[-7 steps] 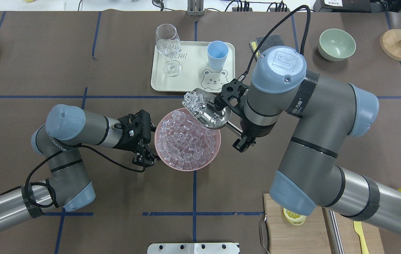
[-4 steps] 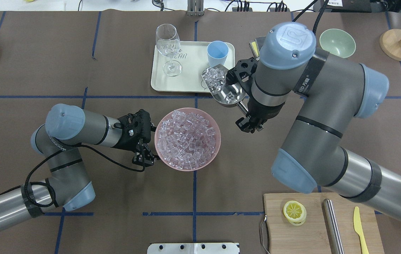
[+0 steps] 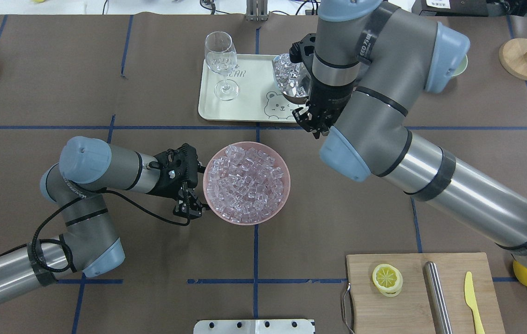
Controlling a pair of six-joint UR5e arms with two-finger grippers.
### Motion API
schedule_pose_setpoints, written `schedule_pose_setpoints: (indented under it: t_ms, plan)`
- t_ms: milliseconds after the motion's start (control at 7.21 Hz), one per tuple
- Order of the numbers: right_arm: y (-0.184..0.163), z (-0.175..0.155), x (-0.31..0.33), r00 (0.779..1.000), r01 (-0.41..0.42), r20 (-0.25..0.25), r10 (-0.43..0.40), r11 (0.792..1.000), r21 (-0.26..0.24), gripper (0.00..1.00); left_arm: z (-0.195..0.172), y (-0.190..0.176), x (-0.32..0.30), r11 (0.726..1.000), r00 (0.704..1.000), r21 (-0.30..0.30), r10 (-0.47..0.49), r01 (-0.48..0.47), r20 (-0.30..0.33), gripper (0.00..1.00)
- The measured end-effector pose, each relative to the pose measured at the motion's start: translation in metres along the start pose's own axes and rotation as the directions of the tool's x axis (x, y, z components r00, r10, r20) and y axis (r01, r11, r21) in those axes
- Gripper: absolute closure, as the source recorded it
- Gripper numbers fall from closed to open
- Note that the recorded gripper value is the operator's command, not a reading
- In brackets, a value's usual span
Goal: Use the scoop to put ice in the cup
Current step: 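Carry loaded scoop over to blue cup on white tray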
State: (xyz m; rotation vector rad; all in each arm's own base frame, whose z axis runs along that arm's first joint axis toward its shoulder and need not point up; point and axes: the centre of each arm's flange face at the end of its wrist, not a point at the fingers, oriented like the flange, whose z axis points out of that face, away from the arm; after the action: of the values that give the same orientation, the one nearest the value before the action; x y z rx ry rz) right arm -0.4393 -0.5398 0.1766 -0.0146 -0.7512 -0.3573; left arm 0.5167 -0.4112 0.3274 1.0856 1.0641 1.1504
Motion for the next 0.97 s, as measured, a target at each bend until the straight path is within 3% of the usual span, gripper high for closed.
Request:
schedule_pose_setpoints:
  t_ms: [416, 971]
  plan:
    - [-0.039, -0.007, 0.002, 0.997, -0.064, 0.03, 0.066, 0.996, -0.069, 1.0, 0.0, 0.002, 0.0, 1.0, 1.0, -0.003, -0.002, 0.002, 0.0, 0.0]
    - [-0.037, -0.009, -0.002, 0.998, -0.061, -0.001, 0.061, 0.997, -0.05, 1.0, 0.001, 0.002, 0.001, 1.0, 1.0, -0.003, -0.001, 0.001, -0.002, 0.0]
